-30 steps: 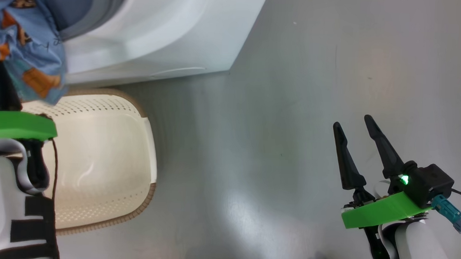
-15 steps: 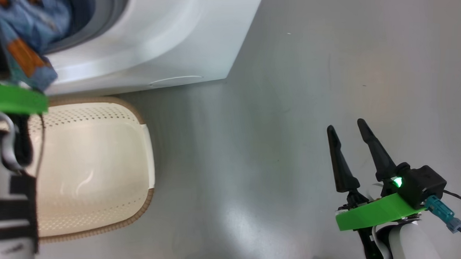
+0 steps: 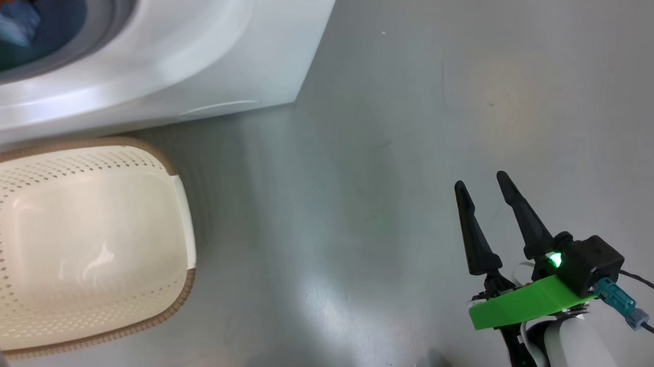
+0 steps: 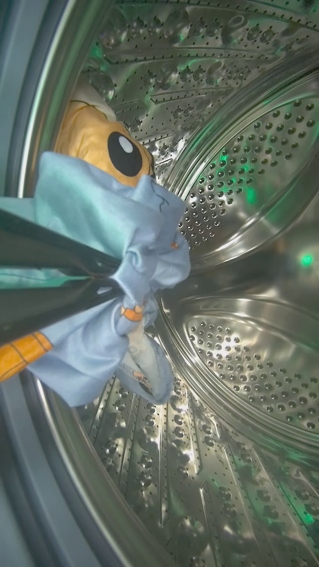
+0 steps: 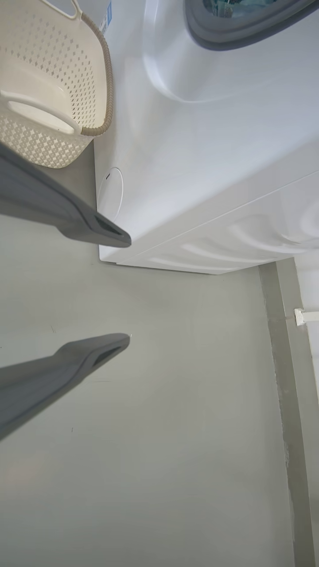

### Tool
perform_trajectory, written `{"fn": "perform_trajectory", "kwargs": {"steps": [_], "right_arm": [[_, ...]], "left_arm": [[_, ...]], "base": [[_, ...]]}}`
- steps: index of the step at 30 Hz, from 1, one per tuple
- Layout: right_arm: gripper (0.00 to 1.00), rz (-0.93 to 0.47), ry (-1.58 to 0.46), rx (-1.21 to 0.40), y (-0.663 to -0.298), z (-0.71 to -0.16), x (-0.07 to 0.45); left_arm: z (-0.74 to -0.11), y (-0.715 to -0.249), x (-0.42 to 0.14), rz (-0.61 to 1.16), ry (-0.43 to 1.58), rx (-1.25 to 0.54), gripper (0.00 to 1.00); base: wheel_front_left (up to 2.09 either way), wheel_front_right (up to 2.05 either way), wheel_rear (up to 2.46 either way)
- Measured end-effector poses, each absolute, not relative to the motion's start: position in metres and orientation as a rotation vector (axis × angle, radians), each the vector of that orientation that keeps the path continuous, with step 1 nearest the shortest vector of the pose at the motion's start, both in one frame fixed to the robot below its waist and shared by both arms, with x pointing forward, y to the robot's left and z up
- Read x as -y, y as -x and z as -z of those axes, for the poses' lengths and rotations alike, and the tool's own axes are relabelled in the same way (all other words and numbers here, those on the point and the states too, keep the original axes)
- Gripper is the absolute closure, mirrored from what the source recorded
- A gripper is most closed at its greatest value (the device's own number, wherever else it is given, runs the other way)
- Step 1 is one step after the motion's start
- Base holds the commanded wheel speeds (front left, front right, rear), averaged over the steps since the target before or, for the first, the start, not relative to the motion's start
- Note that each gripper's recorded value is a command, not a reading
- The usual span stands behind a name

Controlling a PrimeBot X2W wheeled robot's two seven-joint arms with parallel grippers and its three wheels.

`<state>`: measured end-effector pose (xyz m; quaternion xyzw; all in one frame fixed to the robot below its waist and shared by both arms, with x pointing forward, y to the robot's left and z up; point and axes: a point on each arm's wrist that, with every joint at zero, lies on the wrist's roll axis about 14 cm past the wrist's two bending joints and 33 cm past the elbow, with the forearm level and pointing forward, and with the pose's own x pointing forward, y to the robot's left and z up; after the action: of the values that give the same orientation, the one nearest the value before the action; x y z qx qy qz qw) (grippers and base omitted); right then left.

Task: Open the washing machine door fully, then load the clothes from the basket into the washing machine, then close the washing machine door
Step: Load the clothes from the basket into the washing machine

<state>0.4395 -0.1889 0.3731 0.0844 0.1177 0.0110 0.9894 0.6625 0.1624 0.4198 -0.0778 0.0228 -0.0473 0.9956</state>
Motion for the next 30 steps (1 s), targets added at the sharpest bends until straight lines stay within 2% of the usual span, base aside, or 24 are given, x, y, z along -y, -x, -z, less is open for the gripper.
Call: {"fn": "perform_trajectory", "kwargs": {"steps": [8,15,23,27,30], "right_arm": [[0.00,-0.008,-0.167,-0.273,-0.437,-0.358,0.192],[0.00,-0.011,-0.172,-0.316,-0.437,-0.340,0.189],[0.00,-0.019,-0.178,-0.347,-0.439,-0.324,0.185],[0.00,-0.023,-0.178,-0.348,-0.443,-0.320,0.184],[0.00,-0.027,-0.179,-0.343,-0.446,-0.320,0.183]], "left_arm": [[-0.385,-0.677,-0.171,0.075,0.160,-0.168,1.00],[-0.375,-0.696,-0.168,0.090,0.138,-0.181,1.00],[-0.407,-0.721,-0.167,0.115,0.058,-0.010,1.00],[-0.454,-0.728,-0.159,0.141,0.025,0.159,1.00],[-0.456,-0.724,-0.159,0.140,0.030,0.175,1.00]], "base": [[0.00,0.00,0.00],[0.00,0.00,0.00],[0.00,0.00,0.00],[0.00,0.00,0.00],[0.00,0.00,0.00]]}}
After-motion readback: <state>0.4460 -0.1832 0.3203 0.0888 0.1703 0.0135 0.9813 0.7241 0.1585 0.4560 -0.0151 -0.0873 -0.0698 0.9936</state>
